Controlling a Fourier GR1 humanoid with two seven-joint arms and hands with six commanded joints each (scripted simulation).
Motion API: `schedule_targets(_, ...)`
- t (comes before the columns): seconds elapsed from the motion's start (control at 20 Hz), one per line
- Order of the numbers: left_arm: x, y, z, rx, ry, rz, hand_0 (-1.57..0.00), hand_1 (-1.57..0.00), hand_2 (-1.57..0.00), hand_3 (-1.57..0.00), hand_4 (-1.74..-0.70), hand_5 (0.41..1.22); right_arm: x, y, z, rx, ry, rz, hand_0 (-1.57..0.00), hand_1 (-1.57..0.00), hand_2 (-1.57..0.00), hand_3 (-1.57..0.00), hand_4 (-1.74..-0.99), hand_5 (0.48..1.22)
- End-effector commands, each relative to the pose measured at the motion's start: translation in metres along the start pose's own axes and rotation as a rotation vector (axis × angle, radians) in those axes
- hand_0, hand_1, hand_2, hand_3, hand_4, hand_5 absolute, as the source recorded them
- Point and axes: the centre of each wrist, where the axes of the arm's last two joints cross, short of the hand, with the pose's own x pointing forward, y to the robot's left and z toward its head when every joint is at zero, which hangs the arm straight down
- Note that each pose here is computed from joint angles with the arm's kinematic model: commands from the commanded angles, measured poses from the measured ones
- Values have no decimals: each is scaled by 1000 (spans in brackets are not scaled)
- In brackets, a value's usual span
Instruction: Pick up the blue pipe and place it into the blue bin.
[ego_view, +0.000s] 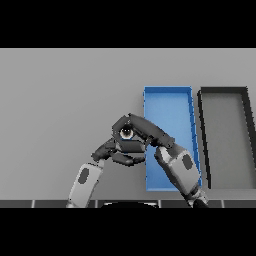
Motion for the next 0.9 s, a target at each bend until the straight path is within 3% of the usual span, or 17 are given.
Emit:
schedule_targets(0.0,0,-1,0,2,-7,2,-10,-9,-9,-8,-908,456,6,-6,-4,-3,-8,-29,-1571,-1571,-1571,-1571,-1741,1221)
schedule_targets(0.2,1,2,5,4,-1,12,-3,-3,-3,-3,-906,437,57,-39,-11,13,-126,-33,-1571,-1571,-1571,-1571,-1741,1221)
schedule_targets(0.3,4,3,7,12,5,11,-2,-2,-2,-1,-905,433,78,-58,-10,-105,-179,8,-1571,-1571,-1571,-1571,-1741,1221)
schedule_targets(0.45,3,6,7,11,32,-8,0,0,0,0,-892,428,101,-88,-7,-265,-162,68,-1571,-1571,-1571,-1571,-1741,1221)
schedule_targets(0.7,-1,9,10,10,15,-19,1,1,1,1,-882,411,83,-142,26,-485,-39,96,-1571,-1571,-1571,-1571,-1741,1221)
schedule_targets(0.85,2,12,7,17,19,-41,1,1,1,1,-871,415,57,-160,47,-571,46,62,-1571,-1571,-1571,-1571,-1741,1221)
